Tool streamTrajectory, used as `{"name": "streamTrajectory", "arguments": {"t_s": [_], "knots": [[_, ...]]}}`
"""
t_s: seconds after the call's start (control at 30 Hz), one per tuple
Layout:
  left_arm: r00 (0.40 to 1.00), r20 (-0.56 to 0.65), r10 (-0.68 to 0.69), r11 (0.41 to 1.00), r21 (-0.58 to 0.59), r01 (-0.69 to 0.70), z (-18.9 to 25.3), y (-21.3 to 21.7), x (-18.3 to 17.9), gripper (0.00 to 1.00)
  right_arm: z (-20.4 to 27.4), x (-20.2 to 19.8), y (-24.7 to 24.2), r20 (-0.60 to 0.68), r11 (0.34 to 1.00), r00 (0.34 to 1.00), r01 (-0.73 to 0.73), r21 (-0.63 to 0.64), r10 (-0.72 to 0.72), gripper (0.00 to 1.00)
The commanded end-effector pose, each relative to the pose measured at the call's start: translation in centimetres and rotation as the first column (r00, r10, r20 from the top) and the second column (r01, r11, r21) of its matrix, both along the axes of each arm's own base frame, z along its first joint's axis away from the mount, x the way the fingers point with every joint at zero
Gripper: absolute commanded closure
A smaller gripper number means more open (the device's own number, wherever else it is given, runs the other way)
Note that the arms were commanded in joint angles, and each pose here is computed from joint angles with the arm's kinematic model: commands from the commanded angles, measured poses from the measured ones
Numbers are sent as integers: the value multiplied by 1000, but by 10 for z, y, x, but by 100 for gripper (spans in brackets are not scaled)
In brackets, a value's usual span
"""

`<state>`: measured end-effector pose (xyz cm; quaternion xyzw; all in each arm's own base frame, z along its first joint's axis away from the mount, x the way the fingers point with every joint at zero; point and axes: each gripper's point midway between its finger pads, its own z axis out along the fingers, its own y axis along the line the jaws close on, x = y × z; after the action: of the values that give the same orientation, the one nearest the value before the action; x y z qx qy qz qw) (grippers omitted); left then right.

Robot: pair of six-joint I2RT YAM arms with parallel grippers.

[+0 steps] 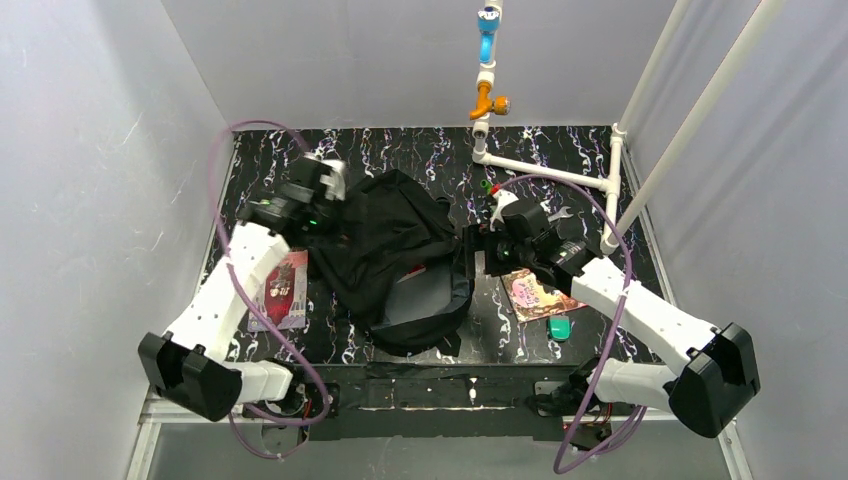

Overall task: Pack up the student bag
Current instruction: Place the book in the student bag, then pick up the book from the center of the board.

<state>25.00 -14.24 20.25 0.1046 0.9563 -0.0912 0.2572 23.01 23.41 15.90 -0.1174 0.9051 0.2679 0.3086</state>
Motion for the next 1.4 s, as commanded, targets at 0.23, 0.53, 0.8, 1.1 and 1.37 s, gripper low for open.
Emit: {"name": "streamTrajectory", "arguments": {"t_s": [0.23, 0.53, 0.8, 1.1, 1.37], "knots": [[416, -130, 900, 414, -43, -909, -75, 231, 18, 2, 84, 11, 42, 215, 984, 974, -106, 143, 73, 2], [531, -294, 795, 584, 134, -801, -134, 267, 29, 2, 66, -69, 168, 118, 819, 864, -502, 279, 489, 2], [510, -439, 740, 599, 83, -797, -175, 242, 25, 5, 13, -96, 254, 65, 749, 786, -607, 266, 614, 2], [439, -544, 715, 514, -15, -857, -181, 203, 7, 14, -52, -65, 336, 23, 813, 838, -535, 229, 545, 24], [384, -574, 723, 390, -119, -913, -169, 174, -7, 16, -109, -47, 338, -12, 862, 865, -498, 96, 501, 26]]}}
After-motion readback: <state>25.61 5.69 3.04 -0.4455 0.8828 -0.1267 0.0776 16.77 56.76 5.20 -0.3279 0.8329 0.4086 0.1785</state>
